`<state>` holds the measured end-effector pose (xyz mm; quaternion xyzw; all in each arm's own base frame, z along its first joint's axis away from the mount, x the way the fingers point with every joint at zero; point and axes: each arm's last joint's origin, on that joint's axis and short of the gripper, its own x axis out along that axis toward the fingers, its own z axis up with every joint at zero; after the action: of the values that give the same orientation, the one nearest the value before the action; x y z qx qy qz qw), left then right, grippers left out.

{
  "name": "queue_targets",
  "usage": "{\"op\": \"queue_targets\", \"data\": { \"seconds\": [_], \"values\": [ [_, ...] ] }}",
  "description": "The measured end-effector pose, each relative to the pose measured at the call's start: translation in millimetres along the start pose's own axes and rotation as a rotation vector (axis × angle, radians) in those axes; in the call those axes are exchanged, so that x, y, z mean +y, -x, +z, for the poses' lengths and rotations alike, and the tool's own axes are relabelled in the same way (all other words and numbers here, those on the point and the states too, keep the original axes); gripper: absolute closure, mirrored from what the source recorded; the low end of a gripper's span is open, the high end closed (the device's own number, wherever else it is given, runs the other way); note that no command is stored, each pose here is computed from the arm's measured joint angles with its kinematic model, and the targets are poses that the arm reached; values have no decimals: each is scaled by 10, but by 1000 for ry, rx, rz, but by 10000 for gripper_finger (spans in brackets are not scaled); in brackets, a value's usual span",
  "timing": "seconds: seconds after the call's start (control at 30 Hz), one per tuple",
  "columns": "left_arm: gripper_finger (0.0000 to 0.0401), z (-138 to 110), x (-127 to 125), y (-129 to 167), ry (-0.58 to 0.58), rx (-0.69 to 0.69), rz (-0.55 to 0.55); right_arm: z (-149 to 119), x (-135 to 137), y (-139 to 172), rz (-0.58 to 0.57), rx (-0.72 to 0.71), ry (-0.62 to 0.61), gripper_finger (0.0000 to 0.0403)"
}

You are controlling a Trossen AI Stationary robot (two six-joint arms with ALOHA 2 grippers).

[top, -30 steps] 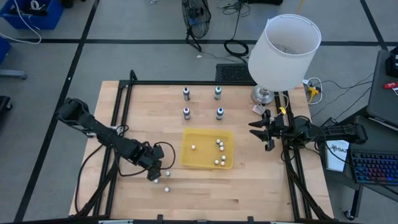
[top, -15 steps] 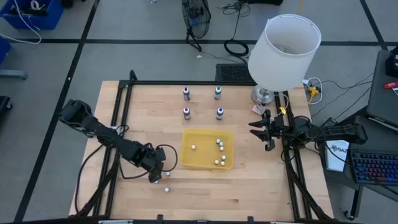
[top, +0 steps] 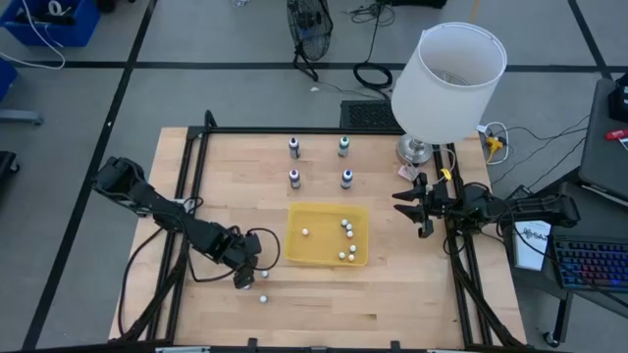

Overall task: Pick & Place food coloring
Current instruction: Put the small yellow food coloring bottle into the yellow container

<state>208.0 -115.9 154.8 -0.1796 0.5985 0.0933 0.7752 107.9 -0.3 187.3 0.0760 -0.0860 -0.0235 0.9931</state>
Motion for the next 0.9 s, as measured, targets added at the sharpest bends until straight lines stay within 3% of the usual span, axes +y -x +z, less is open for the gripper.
{"op": "queue_targets", "data": {
  "seconds": [0.2, 0.7, 0.9],
  "values": [
    [116, 0, -1, 0, 1, 0, -1, 0, 0, 0, 0, 0, 0, 273],
    [344, 31, 18, 0, 25, 67, -61, 0, 0, 0, 0, 0, 0, 273],
    [384, 115, 2, 48, -13, 54, -79, 0, 0, 0, 0, 0, 0, 273]
  ]
}}
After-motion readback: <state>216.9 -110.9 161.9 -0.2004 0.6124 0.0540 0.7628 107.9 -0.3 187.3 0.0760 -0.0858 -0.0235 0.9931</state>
